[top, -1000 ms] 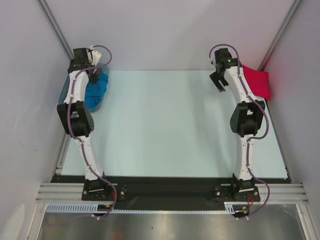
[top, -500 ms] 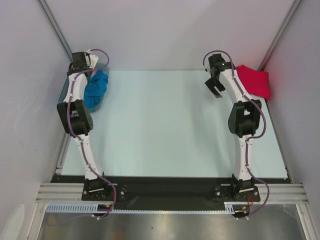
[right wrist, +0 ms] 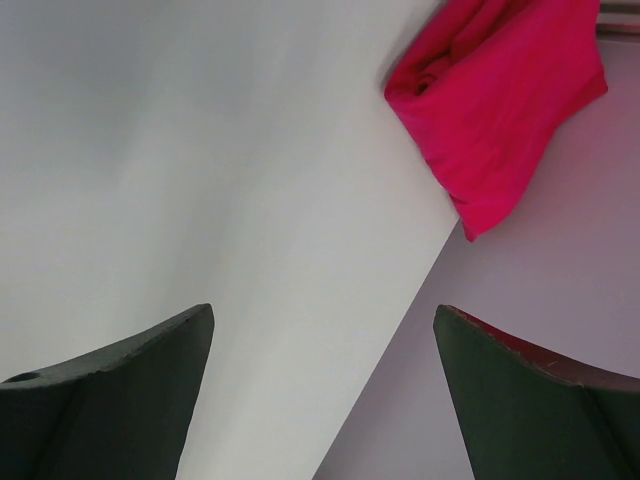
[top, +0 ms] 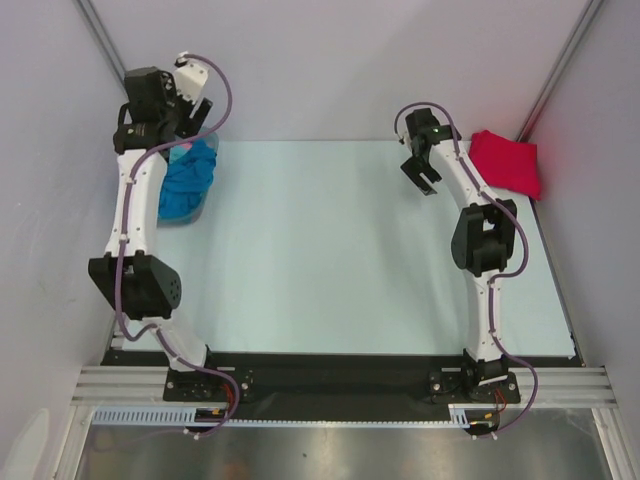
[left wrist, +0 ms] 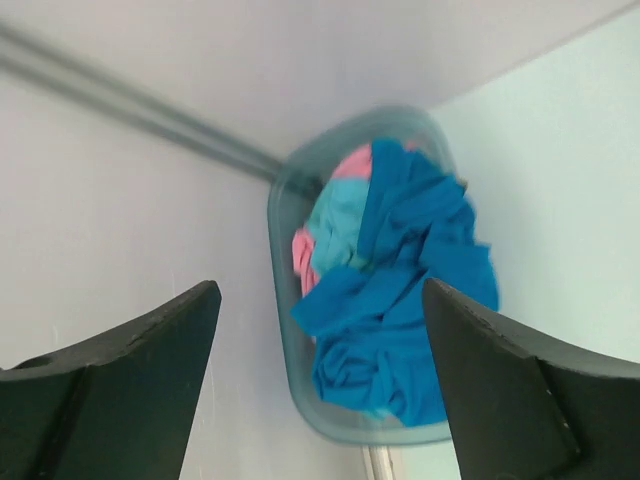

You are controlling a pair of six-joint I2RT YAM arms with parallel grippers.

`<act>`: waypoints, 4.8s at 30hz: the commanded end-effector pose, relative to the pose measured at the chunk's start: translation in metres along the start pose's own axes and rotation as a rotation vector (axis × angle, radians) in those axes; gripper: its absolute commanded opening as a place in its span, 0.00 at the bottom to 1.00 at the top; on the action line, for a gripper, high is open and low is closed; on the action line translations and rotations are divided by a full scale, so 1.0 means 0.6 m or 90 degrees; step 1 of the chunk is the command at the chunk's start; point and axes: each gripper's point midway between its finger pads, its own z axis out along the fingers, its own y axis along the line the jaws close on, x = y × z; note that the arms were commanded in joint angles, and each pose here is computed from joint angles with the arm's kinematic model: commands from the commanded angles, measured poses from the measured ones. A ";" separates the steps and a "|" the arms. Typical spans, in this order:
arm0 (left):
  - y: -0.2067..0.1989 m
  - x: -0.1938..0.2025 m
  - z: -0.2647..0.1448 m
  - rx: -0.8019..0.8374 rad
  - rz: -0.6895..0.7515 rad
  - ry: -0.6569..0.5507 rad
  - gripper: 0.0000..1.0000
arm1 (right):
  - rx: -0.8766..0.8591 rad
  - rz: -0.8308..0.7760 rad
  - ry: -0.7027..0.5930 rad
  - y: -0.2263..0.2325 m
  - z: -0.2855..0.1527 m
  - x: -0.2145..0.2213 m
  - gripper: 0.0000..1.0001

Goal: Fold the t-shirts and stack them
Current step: Grab the tshirt from the pile, then move the tshirt to the center of the board

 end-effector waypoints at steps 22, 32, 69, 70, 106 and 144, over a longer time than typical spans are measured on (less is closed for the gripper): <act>-0.026 0.388 0.134 0.002 -0.043 0.369 0.42 | 0.048 -0.050 -0.009 -0.020 -0.018 -0.006 1.00; -0.036 0.348 0.129 0.015 -0.099 0.304 0.00 | 0.059 -0.092 0.011 -0.011 -0.005 -0.016 1.00; -0.007 0.310 0.203 -0.069 0.041 0.257 0.46 | 0.080 -0.146 0.044 0.026 -0.008 -0.016 1.00; -0.006 0.311 0.203 -0.069 0.042 0.258 0.42 | 0.081 -0.149 0.042 0.030 -0.010 -0.018 1.00; -0.123 -0.143 -0.048 0.182 -0.028 -0.192 0.00 | 0.070 -0.116 -0.006 0.050 0.023 -0.050 1.00; -0.339 -0.358 -0.184 0.494 -0.079 -0.384 0.00 | 0.065 0.083 -0.021 -0.042 0.065 -0.016 1.00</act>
